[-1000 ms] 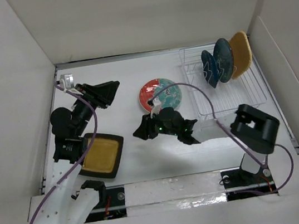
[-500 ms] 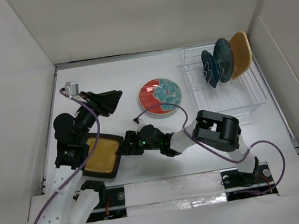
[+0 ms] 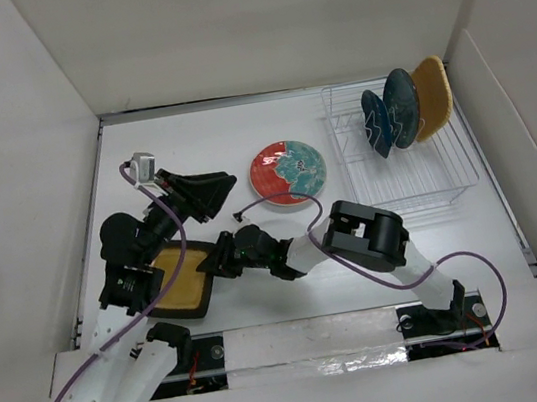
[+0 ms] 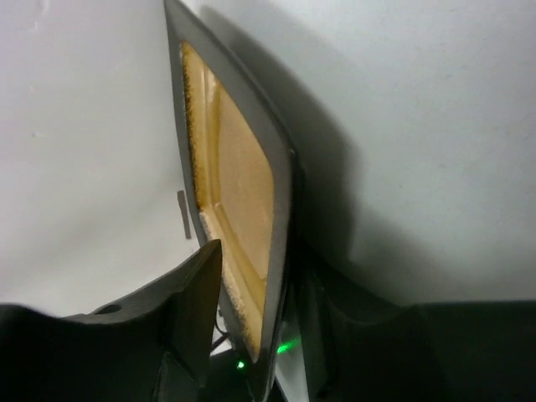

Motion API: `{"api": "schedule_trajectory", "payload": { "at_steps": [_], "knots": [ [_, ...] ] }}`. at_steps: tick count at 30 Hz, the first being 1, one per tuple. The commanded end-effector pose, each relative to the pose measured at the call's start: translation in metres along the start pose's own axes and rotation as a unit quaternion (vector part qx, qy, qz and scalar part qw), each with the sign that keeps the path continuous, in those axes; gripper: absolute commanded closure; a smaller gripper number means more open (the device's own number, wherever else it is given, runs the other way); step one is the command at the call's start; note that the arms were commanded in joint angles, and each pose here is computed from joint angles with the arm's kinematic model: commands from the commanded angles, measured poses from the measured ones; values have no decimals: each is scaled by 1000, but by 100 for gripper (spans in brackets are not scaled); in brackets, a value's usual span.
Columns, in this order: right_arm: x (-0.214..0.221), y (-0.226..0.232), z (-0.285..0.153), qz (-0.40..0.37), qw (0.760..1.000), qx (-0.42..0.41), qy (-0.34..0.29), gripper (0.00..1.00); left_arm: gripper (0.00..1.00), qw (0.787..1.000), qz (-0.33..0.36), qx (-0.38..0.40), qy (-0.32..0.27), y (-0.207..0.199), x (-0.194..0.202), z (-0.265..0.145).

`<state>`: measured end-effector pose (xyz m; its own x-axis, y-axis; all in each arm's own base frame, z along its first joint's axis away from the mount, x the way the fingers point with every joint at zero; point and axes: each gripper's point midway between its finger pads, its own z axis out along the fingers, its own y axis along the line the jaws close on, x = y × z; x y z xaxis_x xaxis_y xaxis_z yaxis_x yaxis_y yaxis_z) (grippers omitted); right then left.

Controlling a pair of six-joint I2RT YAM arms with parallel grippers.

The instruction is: Load the plates into the dish rack

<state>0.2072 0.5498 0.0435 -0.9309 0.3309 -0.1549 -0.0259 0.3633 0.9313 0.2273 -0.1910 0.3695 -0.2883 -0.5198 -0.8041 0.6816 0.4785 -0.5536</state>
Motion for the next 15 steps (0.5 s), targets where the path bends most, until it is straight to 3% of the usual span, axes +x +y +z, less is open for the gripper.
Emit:
{"api": "schedule_trajectory", "payload": {
  "at_steps": [1,8,12,15],
  "knots": [
    [3,-28,9,17,999,51,-7,62,66,998,30,54,-22,-37,-21,-4],
    [0,-46,12,3,996,88,-19,100,66,997,51,57,-28,-46,-21,-13],
    [-5,-24,1,-28,998,59,-26,100,66,997,60,46,-30,-43,-20,-14],
    [-23,24,-13,-70,996,3,-51,100,66,997,63,47,-29,-44,-19,-15]
  ]
}}
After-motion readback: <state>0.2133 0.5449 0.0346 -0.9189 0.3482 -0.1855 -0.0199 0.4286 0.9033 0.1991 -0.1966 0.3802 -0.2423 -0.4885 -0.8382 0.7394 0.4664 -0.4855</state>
